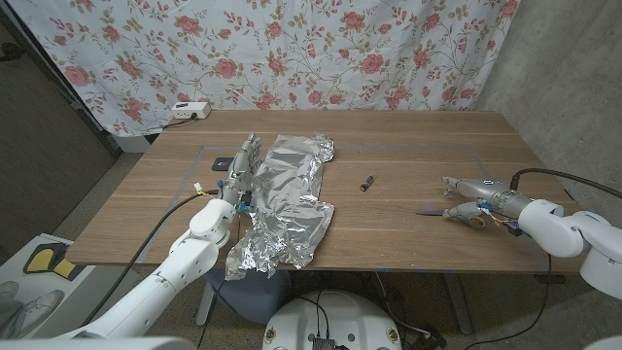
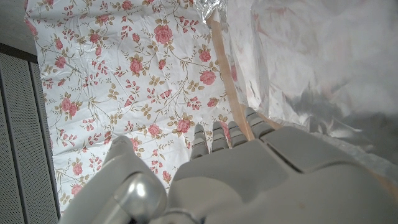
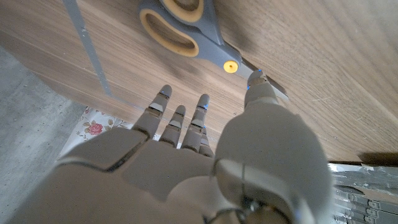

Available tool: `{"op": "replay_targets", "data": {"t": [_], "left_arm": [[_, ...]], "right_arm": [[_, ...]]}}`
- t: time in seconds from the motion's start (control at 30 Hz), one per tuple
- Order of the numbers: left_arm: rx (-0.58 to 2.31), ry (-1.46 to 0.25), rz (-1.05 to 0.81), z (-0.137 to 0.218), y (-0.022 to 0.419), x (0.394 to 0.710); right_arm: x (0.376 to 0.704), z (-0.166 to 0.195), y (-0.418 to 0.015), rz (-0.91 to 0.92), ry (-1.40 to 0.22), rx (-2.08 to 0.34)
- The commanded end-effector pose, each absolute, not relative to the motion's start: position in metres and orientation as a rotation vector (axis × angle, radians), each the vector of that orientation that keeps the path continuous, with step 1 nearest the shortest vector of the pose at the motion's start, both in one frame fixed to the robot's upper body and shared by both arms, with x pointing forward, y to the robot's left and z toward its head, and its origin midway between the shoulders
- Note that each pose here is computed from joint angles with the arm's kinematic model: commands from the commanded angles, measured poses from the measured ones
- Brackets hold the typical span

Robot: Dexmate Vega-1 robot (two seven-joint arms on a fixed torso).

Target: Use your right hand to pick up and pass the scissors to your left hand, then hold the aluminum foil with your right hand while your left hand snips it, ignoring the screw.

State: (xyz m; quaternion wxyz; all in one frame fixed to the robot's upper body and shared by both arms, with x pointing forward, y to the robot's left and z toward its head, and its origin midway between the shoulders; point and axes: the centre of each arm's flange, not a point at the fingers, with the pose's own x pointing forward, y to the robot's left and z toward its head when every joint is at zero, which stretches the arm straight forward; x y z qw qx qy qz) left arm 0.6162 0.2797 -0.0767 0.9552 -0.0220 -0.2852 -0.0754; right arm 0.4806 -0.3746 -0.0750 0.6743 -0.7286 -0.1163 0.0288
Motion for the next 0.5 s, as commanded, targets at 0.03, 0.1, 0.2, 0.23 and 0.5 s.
{"op": "replay_targets", "data": {"t": [0.03, 0.1, 0.2, 0.23, 0.5], "left_arm": [[-0.046, -0.575, -0.158, -0.0789, 0.2773, 0.6166], [-0.045, -0.575, -0.16, -0.0789, 0.2769, 0.6167], [-0.045, -0.575, -0.16, -0.0789, 0.2767, 0.6168], [-0.045, -0.575, -0.159, -0.079, 0.2767, 0.6168], [-0.046, -0.573, -0.162, -0.0809, 0.2761, 0.6166]], "right_arm": [[0.4798, -0.0797, -0.3767, 0.059, -0.243, -1.661], [0.4792, -0.0804, -0.377, 0.06, -0.239, -1.672], [0.4788, -0.0817, -0.3775, 0.062, -0.23, -1.675], [0.4787, -0.082, -0.3777, 0.059, -0.228, -1.676], [0.4795, -0.085, -0.3769, 0.05, -0.222, -1.702]]}}
